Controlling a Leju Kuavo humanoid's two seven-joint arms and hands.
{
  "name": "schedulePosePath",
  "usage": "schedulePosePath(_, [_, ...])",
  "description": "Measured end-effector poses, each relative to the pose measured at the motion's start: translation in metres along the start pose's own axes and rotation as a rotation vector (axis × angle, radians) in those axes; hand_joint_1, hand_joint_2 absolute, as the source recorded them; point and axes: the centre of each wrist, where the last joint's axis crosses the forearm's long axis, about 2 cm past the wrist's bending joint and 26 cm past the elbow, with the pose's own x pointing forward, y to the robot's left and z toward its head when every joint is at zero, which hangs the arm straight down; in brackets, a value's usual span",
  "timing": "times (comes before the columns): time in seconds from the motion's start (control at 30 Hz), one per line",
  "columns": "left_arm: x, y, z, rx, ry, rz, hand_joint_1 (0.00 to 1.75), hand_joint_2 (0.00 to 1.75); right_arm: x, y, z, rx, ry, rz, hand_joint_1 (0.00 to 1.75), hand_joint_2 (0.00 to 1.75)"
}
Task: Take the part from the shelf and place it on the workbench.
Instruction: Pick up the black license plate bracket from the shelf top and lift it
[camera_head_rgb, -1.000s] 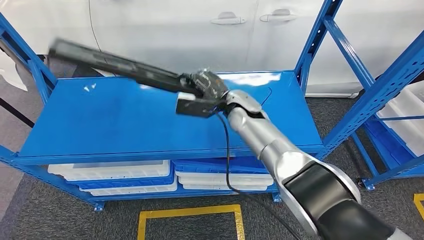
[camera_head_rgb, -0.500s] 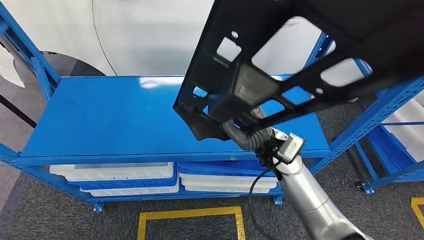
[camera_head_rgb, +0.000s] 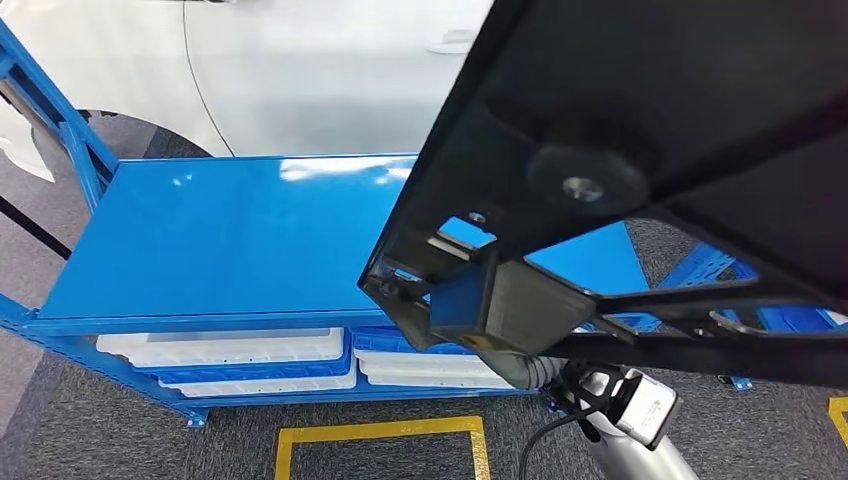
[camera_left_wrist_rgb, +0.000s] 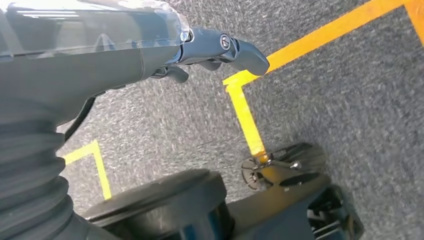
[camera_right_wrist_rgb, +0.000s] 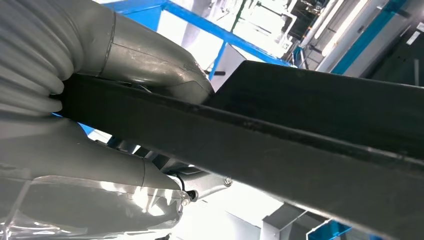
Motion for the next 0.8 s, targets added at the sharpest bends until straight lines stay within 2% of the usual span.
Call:
schedulePosePath(0.2, [0.002, 0.001, -0.001, -0.003, 0.016, -0.007, 0.00, 1.75, 0.003, 0.004, -0.001, 0.022, 0.008, -0.033, 1.75, 1.75])
schedulePosePath(0.47, [0.002, 0.002, -0.001, 0.002, 0.091, 0.020, 0.00, 1.75, 0.002, 0.008, -0.006, 0.042, 0.049, -0.138, 1.75, 1.75])
schedulePosePath(0.8, [0.002, 0.003, -0.002, -0.001, 0.134, 0.103, 0.00, 1.75, -0.012, -0.004, -0.018, 0.044, 0.111, -0.190, 1.75, 1.75])
